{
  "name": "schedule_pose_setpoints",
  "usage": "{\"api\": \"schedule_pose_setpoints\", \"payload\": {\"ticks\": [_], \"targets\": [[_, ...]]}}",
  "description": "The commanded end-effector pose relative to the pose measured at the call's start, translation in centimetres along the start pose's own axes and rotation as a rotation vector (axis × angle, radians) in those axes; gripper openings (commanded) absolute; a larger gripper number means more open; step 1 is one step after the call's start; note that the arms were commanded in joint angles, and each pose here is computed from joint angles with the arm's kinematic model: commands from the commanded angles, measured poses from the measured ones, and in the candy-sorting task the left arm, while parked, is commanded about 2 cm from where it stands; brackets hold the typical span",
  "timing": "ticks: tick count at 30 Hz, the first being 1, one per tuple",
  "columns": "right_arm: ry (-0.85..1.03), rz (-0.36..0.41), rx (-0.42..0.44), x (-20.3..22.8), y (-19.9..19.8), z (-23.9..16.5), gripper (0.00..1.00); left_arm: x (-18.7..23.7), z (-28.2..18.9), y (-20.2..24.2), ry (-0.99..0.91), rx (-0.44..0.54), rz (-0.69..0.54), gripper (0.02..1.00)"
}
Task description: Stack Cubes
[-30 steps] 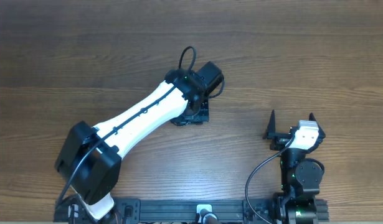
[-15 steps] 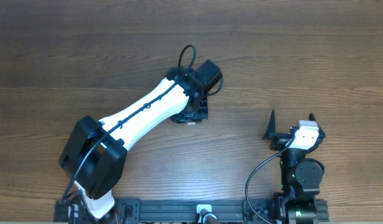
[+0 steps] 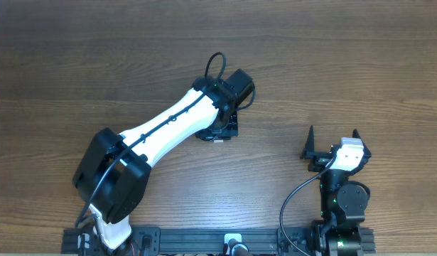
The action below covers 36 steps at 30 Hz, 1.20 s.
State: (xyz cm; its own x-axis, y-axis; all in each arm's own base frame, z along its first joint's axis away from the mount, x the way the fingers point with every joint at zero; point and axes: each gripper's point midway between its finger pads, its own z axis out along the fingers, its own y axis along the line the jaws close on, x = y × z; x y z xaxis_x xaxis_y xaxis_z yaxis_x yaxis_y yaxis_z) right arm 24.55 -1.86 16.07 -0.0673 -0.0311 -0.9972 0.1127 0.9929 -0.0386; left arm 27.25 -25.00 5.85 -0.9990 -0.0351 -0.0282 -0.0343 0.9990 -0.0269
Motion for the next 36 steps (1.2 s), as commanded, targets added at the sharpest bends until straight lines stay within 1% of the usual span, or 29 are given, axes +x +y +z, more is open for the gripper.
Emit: {"api": "schedule_pose_setpoints", "payload": {"ticks": [1,15,21,24,28,31,36], "targets": [[-0.001,-0.001,-0.015,0.12,0.3,-0.02,0.991,-0.97,-0.13,-0.1,-0.023,-0.003,0.007,0.034],[-0.001,-0.001,-0.015,0.12,0.3,-0.02,0.993,-1.08,0.38,-0.17,-0.021,-0.007,0.007,0.04],[-0.001,-0.001,-0.015,0.12,0.3,-0.02,0.993,-1.09,0.38,-0.18,-0.021,-0.007,0.007,0.086],[-0.001,-0.001,-0.015,0.12,0.3,-0.02,0.991,-1.09,0.38,-0.17,-0.021,-0.007,0.008,0.154],[-0.001,-0.001,-0.015,0.12,0.3,-0.02,0.991,-1.11,0.38,-0.16,-0.023,-0.009,0.008,0.215],[-0.001,-0.001,-0.015,0.12,0.3,-0.02,0.991,-1.23,0.37,-0.03,-0.03,-0.016,0.007,0.242],[-0.001,-0.001,-0.015,0.12,0.3,-0.02,0.991,-1.31,0.37,0.02,-0.034,-0.019,0.007,0.259]]}}
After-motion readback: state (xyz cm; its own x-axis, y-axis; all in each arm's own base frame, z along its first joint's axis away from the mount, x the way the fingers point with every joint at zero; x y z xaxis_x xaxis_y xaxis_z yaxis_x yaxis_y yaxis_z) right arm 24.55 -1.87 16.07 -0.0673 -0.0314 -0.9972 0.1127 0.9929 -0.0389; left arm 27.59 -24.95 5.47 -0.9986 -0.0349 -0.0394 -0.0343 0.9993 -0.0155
